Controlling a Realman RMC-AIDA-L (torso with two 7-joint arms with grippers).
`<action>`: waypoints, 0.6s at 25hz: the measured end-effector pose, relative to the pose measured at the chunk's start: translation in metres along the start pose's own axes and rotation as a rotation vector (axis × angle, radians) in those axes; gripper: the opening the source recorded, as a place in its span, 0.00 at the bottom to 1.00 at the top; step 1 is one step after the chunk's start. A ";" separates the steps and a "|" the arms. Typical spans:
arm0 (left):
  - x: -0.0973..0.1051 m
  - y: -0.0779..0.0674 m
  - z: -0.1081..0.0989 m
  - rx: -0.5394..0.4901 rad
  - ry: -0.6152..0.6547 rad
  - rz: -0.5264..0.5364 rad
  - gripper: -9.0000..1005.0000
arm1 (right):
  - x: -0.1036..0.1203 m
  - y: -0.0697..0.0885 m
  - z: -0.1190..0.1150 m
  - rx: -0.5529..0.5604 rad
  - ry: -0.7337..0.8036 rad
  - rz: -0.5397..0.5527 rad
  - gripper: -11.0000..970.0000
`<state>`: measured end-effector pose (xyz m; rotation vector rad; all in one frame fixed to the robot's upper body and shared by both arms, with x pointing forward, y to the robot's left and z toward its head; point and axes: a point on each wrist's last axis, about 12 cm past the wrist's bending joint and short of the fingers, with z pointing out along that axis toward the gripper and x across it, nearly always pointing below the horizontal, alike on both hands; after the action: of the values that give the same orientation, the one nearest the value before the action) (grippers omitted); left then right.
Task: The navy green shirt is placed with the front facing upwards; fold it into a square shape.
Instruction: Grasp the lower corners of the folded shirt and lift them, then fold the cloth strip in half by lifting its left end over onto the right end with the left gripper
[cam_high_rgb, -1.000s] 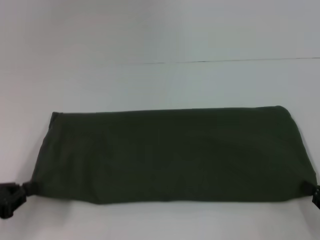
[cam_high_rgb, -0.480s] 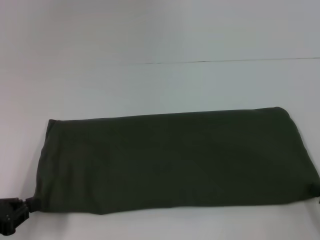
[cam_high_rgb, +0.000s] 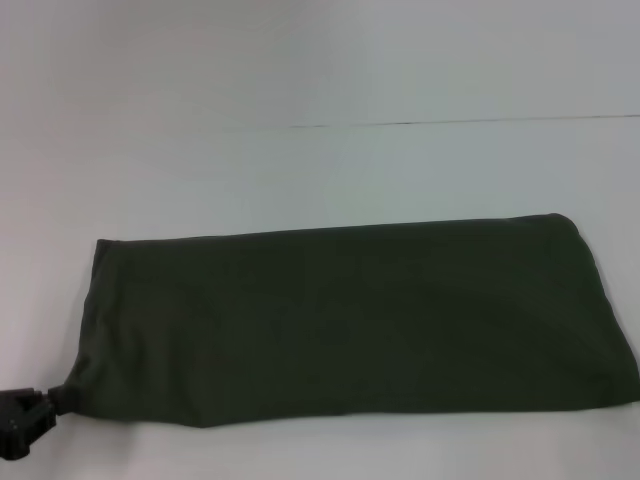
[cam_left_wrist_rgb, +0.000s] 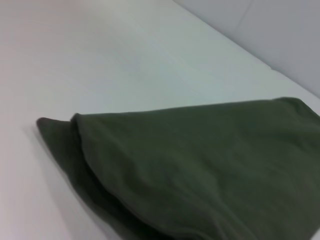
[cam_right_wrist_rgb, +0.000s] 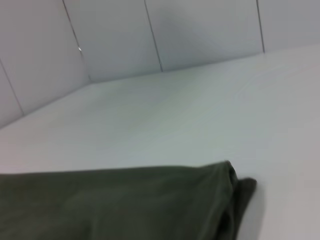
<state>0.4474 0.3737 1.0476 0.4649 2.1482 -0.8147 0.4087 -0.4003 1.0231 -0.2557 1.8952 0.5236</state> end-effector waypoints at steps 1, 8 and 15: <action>-0.001 0.001 0.000 -0.003 -0.006 -0.009 0.17 | -0.002 0.001 0.002 -0.010 -0.008 -0.003 0.46; -0.006 0.005 -0.008 -0.038 -0.035 -0.037 0.18 | -0.014 0.005 0.019 -0.072 -0.031 -0.026 0.62; -0.013 0.010 -0.020 -0.090 -0.149 -0.072 0.41 | -0.028 0.006 0.038 -0.119 -0.056 -0.049 0.64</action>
<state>0.4506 0.3939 1.0637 0.2731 2.0629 -0.7647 0.4481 -0.3789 1.0393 -0.3610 1.8014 0.6049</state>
